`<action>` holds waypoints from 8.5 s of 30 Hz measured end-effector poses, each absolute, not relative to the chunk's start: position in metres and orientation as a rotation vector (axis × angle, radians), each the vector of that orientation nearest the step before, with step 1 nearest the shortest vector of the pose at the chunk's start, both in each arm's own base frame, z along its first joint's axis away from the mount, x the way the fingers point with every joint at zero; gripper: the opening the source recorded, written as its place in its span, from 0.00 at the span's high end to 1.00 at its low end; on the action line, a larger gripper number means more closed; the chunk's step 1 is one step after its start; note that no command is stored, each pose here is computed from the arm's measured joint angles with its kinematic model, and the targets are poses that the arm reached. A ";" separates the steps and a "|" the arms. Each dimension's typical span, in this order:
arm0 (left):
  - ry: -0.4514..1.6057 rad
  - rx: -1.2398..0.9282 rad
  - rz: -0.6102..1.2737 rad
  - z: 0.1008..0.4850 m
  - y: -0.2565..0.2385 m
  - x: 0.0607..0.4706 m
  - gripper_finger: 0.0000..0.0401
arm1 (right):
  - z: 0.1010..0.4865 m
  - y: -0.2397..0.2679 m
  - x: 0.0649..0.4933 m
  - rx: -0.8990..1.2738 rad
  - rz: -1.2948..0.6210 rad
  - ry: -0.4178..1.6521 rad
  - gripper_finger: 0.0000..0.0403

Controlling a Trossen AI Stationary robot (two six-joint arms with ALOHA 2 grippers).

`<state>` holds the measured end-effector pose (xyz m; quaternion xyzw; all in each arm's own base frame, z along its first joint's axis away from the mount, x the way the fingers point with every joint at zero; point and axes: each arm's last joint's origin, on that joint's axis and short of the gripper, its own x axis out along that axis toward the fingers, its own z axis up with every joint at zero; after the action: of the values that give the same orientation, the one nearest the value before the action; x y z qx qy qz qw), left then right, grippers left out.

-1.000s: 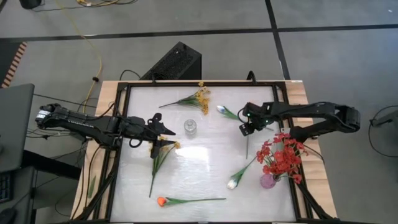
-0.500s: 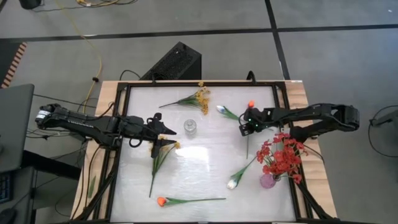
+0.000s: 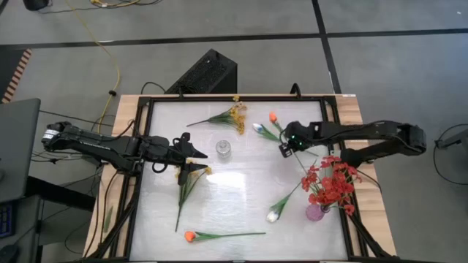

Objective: Sort flowers into vase by color
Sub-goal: Put the top orange flower into the pink vase

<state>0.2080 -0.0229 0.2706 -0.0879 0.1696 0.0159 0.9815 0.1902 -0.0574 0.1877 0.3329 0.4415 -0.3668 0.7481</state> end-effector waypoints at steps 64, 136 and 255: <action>0.282 -0.100 0.040 0.276 -0.022 0.210 0.60 | 0.430 0.121 0.090 0.218 0.658 -0.168 0.95; 0.191 -0.104 -0.202 0.248 -0.030 0.268 0.60 | 0.304 0.225 -0.002 -0.298 0.137 -0.021 0.95; -0.020 -0.108 -0.349 0.167 -0.097 0.506 0.57 | 0.286 0.195 0.048 0.019 -0.088 0.275 0.95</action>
<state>0.5062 -0.0969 0.1667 -0.0538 -0.0101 -0.1736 0.9833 0.0481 0.1955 0.2864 0.0095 0.1369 -0.0438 0.9896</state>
